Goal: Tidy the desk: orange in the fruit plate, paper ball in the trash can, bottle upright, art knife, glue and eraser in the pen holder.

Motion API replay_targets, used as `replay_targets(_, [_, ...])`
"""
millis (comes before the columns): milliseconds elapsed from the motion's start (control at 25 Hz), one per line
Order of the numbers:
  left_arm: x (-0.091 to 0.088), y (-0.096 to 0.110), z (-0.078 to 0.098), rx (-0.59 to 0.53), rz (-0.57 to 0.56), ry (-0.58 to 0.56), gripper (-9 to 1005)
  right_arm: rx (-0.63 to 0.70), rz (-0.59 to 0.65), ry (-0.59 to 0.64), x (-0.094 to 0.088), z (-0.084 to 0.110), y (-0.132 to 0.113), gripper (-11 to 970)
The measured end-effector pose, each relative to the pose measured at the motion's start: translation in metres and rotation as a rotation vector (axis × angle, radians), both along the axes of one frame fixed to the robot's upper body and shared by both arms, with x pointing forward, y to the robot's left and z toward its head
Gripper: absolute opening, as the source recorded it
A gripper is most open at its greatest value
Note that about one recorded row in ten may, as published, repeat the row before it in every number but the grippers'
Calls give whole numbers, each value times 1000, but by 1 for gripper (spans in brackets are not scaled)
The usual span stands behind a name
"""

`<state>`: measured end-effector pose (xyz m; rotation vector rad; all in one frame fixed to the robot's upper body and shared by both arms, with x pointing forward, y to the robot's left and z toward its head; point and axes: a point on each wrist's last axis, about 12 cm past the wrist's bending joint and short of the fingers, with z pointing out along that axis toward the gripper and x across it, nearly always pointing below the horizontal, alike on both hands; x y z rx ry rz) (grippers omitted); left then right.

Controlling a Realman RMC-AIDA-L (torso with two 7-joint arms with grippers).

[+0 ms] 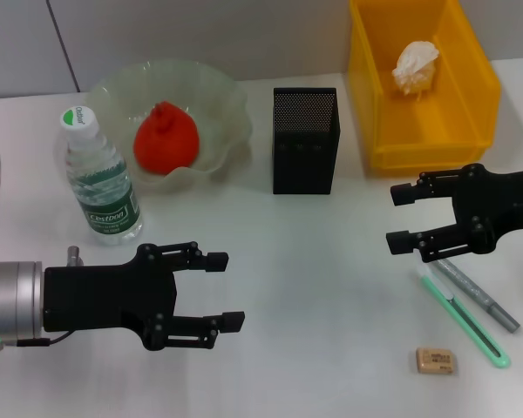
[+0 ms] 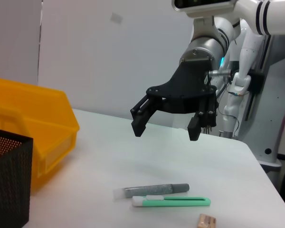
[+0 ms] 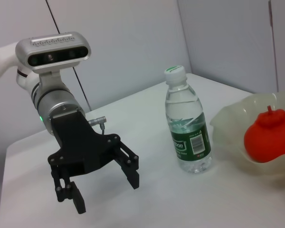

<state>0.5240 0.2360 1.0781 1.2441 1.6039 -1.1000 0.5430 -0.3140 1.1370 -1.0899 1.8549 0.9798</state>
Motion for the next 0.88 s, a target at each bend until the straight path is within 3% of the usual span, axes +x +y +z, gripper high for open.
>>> replay_targets(280, [-2, -1, -3, -8, 4, -28, 798, 2, -1, 10, 0, 1, 0, 820])
replay_targets(480, [-2, -1, -3, -18, 10, -51, 798, -29, -37, 84, 5, 10, 3, 817])
replay_targets(680, [0, -1, -3, -16, 18, -55, 798, -178, -83, 217, 16, 35, 16, 815])
replay_targets(720, [0, -1, -3, -16, 20, -56, 798, -270, -106, 264, 21, 47, 25, 815])
replay_targets(880, [1, -1, -3, -11, 29, -59, 798, -410, -159, 345, 31, 58, 42, 813])
